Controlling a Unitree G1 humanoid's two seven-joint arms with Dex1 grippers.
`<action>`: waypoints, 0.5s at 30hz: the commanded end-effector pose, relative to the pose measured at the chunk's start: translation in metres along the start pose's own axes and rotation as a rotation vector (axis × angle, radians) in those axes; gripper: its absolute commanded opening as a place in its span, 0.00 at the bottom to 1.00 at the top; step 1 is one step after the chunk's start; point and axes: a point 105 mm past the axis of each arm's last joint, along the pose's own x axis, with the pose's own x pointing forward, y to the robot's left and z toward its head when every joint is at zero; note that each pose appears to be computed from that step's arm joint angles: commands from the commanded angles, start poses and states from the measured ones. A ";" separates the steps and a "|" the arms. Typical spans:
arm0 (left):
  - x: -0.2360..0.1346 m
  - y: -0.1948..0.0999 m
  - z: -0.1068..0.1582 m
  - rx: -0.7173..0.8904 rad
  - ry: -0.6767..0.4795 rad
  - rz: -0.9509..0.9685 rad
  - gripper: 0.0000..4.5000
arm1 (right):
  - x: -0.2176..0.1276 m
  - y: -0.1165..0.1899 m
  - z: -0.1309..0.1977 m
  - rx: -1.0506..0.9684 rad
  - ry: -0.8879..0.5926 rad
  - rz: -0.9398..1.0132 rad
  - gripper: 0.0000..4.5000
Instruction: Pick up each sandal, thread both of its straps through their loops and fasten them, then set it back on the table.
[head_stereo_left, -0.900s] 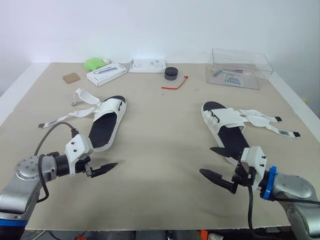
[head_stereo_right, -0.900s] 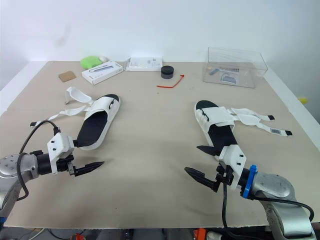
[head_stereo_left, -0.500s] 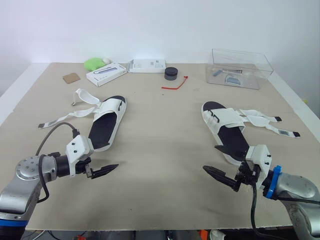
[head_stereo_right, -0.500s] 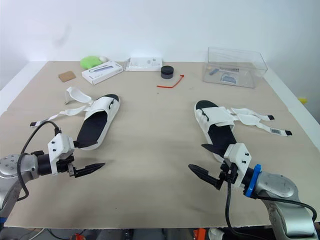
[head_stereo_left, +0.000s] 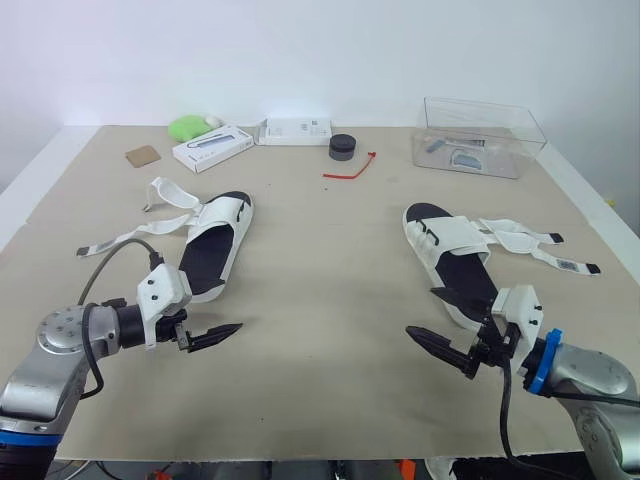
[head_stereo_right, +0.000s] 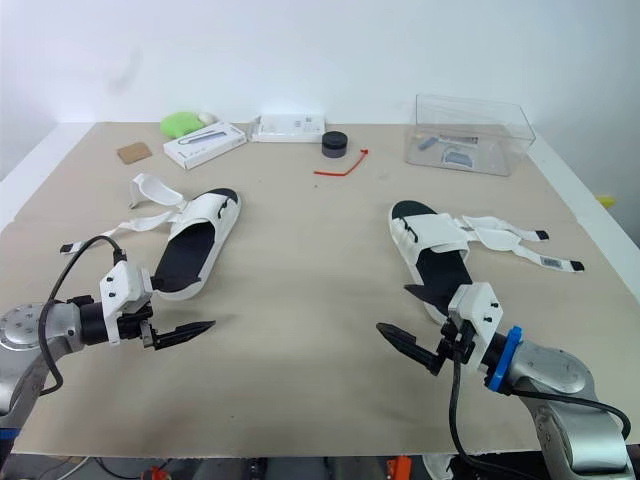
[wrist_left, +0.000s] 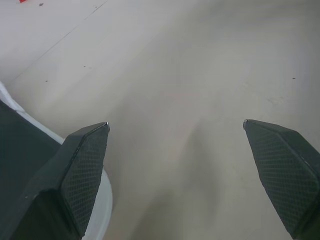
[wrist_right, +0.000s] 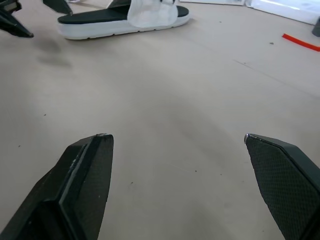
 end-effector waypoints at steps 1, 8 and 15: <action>0.018 -0.018 0.028 0.080 -0.097 -0.111 0.99 | -0.003 -0.018 0.024 0.053 -0.080 -0.158 1.00; 0.057 -0.071 0.050 0.111 -0.216 -0.383 0.99 | -0.006 -0.054 0.030 0.150 -0.054 -0.443 1.00; 0.076 -0.074 0.063 0.132 -0.278 -0.430 0.99 | 0.015 -0.047 0.016 0.187 0.015 -0.465 1.00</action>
